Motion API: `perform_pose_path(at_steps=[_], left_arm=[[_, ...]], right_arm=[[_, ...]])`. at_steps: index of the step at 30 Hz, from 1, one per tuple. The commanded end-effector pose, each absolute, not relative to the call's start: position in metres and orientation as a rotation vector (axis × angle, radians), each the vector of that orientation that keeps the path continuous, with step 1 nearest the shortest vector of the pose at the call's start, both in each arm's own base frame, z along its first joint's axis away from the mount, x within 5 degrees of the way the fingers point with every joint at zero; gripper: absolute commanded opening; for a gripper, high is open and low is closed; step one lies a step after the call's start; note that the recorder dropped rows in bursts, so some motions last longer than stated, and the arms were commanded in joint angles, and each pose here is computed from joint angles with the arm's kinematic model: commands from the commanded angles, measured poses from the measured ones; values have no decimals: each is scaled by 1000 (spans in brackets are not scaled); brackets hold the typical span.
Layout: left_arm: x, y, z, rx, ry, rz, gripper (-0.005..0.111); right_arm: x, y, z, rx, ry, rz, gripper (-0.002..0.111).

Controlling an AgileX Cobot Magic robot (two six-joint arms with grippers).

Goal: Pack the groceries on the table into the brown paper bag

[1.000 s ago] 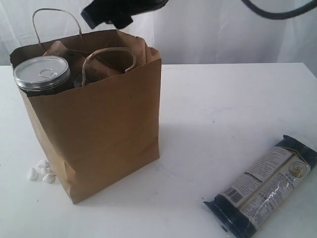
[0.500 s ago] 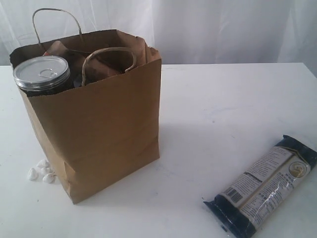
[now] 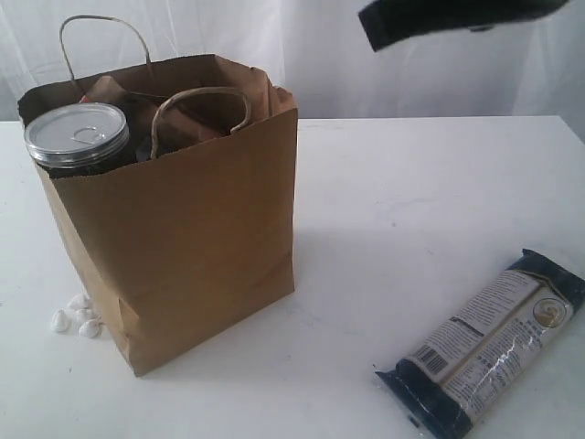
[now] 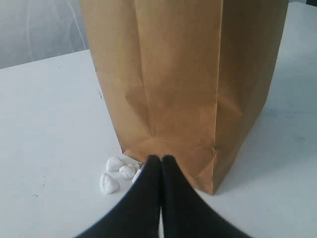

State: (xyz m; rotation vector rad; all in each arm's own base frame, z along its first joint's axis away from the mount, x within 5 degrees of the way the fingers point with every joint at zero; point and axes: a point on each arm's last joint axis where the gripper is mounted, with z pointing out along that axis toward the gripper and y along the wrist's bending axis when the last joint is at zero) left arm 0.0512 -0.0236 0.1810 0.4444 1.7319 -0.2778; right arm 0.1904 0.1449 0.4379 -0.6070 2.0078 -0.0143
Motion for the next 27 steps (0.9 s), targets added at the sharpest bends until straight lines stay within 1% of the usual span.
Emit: perform_pose_path(at_steps=[1,5,7,9,12,17,19,22,27], left_arm=[[51,-24,180,447,1735,-282,0],[51,-24,180,447,1735,-282,0],[51,-24,180,447,1735,-282,0],[51,-24,180,447,1735,-282,0],[51,-24,180,447,1735,-282,0],[51,-24,180,447,1735,-282,0],[51,-24,180,447,1735,-282,0],[51,-24,180,447,1735,-282,0],[51,-24,180,447,1735,-282,0]], right_arm=[[180,128,425,-492,2008,27,0],[184,119,409,-374,2050,45,0],[191,118,407,-349,2045,44,0],[199,120,409,-346,2031,51,3],[214,128,417,-387,2018,69,15],[248,141,436,-473,2034,32,43],[264,151,437,-525,2069,-1,51],[284,167,434,-635,2129,-46,55],[305,199,427,-817,2169,77,55]])
